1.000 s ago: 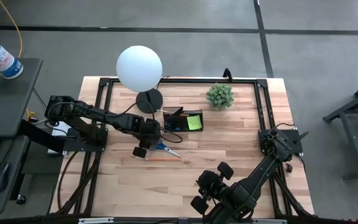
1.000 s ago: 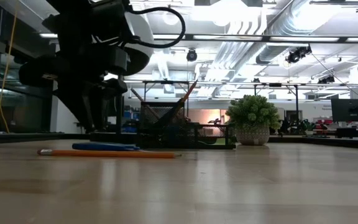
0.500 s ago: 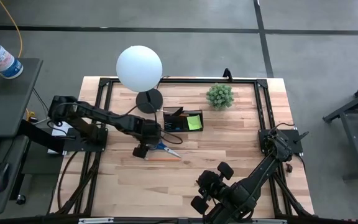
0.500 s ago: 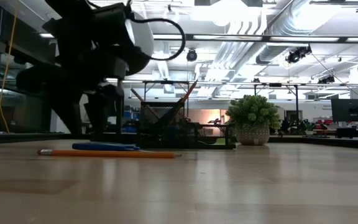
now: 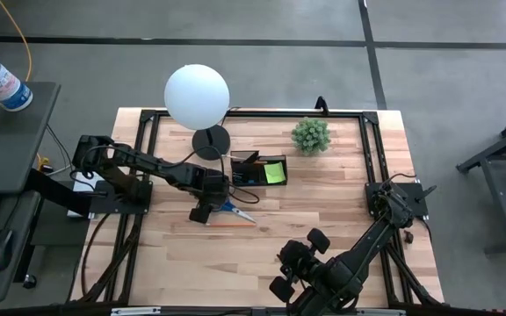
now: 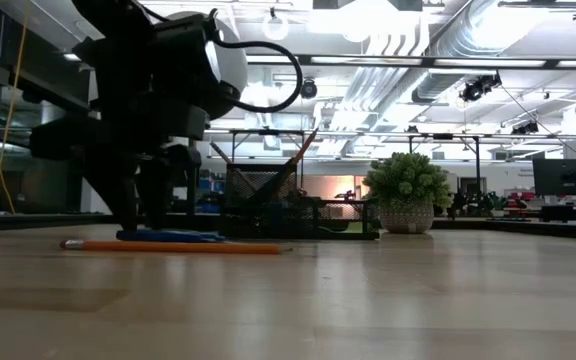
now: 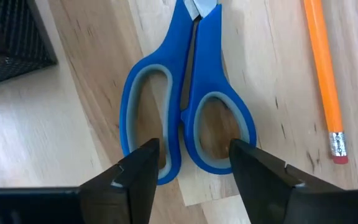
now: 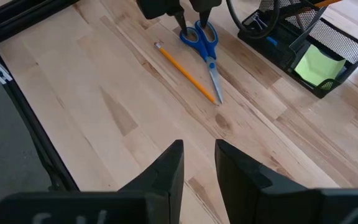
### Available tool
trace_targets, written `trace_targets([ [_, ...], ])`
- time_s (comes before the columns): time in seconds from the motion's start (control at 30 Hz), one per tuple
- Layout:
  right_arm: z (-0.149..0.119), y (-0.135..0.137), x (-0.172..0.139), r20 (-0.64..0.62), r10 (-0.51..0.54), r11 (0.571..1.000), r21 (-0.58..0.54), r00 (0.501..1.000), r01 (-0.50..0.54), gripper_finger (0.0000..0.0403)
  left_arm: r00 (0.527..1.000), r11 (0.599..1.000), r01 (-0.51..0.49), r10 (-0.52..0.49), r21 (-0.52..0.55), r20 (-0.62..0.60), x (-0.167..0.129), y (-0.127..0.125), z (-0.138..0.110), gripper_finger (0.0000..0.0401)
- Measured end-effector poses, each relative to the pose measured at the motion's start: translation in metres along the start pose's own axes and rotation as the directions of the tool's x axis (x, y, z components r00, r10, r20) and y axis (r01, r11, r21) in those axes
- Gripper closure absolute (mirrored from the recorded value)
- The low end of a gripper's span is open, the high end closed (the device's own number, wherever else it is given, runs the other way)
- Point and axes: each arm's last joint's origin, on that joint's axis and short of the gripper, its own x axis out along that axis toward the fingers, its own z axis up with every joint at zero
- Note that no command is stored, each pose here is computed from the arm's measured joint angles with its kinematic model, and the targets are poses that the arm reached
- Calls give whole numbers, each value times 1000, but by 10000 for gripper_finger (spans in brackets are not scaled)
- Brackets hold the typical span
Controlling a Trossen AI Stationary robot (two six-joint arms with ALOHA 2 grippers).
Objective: Pick and place office supplies into organizer
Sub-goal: Put the blue scissors into the desk organizer
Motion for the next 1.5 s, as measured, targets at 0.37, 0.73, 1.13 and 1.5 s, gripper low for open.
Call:
trace_targets([
  [0.37, 0, 0, 0, 0, 2, 1000, 2, 1000, -2, 320, 1000, 1000, 0, 0, -8, 21, 0, 0, 2, 244],
  [0.73, 0, 0, 0, 1, 2, 1000, 3, 1000, -2, 320, 999, 1000, 28, -29, -12, -16, 17, 1, 3, 252],
  [1.13, 0, 1, 0, 2, 8, 1000, 6, 1000, -8, 320, 999, 1000, 19, -19, -11, -40, 21, 2, 6, 320],
  [1.5, 0, 1, 0, 3, 7, 1000, 6, 1000, -7, 320, 998, 1000, -21, 20, -8, -59, 12, 5, 16, 365],
])
